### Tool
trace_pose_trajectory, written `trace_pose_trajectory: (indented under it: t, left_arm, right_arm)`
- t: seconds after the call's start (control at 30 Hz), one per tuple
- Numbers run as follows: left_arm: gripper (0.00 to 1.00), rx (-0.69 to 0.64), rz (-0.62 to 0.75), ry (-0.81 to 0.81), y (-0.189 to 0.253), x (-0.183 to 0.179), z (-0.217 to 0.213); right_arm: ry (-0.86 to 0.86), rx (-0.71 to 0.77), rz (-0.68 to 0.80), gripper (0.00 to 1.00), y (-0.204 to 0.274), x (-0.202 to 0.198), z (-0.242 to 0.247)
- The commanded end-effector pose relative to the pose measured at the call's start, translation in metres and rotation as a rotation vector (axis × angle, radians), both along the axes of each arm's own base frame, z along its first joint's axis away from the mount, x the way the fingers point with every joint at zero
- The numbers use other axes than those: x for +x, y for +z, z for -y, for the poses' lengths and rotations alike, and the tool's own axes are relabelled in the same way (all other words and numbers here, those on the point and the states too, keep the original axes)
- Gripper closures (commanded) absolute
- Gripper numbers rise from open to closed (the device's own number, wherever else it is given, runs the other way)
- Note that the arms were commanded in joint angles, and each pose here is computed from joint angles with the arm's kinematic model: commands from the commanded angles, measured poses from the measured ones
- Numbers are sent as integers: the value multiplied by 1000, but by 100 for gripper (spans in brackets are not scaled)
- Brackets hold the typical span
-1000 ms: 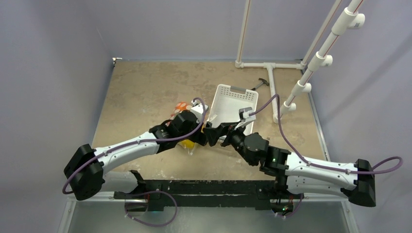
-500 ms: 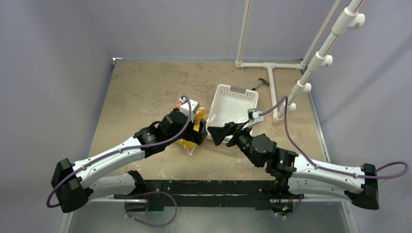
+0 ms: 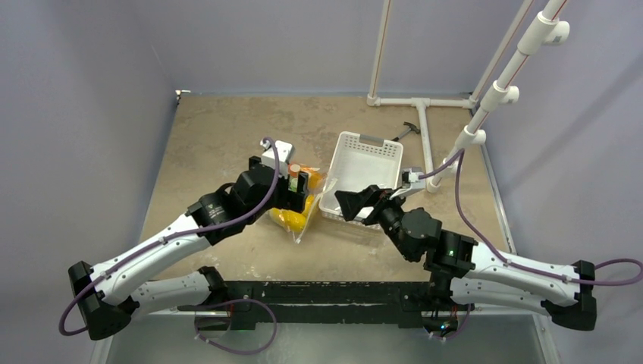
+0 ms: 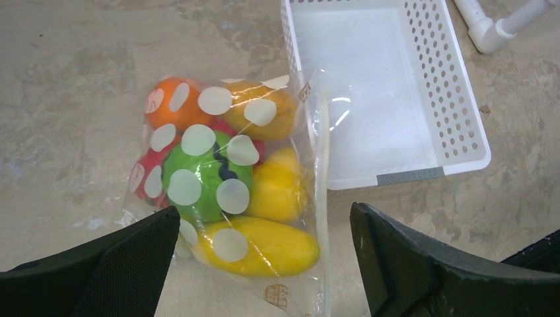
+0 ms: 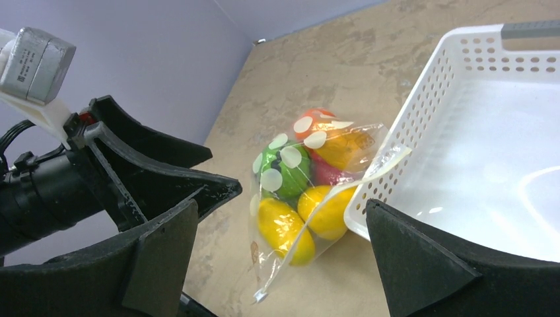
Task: Place the food in the zip-top bag and seal the zipper
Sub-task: Reset both arms
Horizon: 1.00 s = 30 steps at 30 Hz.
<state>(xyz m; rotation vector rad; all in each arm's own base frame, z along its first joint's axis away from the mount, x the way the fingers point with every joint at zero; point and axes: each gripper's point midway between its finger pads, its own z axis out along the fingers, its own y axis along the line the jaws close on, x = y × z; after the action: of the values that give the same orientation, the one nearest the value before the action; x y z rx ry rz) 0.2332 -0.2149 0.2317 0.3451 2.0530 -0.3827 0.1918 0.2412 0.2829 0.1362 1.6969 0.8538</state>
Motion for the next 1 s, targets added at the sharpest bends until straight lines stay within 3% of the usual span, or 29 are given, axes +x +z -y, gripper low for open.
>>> trace_pose_trajectory:
  t: [0.0,0.33,0.57,0.77,0.97]
  left_arm:
    - [1,76,34,50,14,3,-22]
    - [1,-8,-36,95,8,34,-63]
    - [1,-88,-25,218,7,55,-91]
    - [1,-164,-20,198,-1,55,-91]
    - [1,-180,115,218,25,40,-107]
  right_arm:
    - [-58,39,76,1,44,12,13]
    - [-79,-79,238,1,81,80,34]
    - [-13,-142,256,1,69,123,60]
    - [51,-147,320,1,68,116,67]
    - [25,-136,505,1,104,89,80]
